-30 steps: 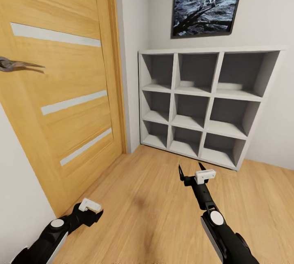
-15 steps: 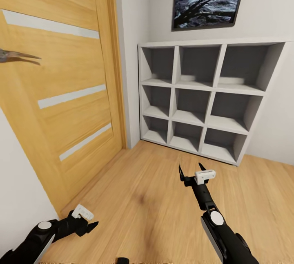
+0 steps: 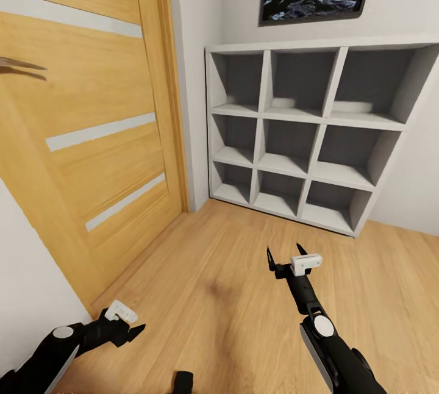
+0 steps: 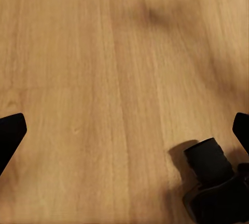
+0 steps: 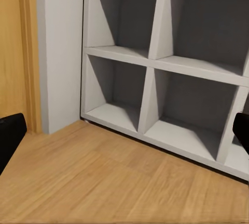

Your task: Attach the digital camera to the camera tripod in the bedroom.

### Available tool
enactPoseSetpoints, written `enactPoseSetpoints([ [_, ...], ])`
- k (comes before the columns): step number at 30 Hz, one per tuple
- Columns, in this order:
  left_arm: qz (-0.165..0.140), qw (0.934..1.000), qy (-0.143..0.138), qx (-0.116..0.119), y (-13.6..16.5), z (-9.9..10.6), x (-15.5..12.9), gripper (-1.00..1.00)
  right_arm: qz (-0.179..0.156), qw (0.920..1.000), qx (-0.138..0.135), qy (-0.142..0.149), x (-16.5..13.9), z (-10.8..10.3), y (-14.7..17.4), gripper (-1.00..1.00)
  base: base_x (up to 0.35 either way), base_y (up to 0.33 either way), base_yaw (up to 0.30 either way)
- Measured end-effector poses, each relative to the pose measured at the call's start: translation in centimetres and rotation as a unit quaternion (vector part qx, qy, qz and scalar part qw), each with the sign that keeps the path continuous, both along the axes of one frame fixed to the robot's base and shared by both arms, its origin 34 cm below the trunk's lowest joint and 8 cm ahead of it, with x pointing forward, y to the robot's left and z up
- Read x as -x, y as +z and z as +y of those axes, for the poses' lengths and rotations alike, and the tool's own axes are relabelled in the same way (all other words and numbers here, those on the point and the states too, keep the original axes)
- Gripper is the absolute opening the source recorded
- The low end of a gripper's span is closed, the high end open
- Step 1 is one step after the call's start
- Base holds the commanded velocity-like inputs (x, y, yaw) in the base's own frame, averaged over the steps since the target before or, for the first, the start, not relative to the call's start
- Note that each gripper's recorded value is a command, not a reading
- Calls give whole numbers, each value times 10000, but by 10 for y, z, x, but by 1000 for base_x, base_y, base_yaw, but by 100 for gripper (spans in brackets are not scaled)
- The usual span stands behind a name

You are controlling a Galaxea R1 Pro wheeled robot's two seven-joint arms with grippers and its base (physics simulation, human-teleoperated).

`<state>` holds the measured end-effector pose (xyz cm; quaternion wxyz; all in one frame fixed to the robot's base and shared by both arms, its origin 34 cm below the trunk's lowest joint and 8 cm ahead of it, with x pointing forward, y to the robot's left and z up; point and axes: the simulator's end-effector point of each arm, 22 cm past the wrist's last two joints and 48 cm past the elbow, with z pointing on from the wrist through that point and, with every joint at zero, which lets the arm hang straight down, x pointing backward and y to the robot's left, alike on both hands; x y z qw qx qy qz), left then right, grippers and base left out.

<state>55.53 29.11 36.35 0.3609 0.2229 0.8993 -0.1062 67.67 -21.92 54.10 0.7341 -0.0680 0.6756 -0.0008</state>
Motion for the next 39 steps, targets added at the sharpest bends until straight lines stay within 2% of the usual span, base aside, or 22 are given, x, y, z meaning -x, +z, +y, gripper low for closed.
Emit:
enactPoseSetpoints([
  [6,-49,10000,-50,16,1,-4,-5,100,129,9999,1,0,-1,0,-16,100,0,0,0],
  [16,136,9999,-90,14,-18,-7,1,100,341,9994,2,4,-1,0,-42,100,0,0,0],
  [27,686,9962,-516,-136,-64,-26,35,100,600,9982,7,5,1,0,-73,100,0,0,0],
  [33,894,9932,-698,-264,-82,-29,49,100,778,9970,16,10,4,0,-93,100,0,0,0],
  [39,1052,9910,-761,-319,-96,-27,58,100,920,9958,19,12,6,0,-110,100,0,0,0],
])
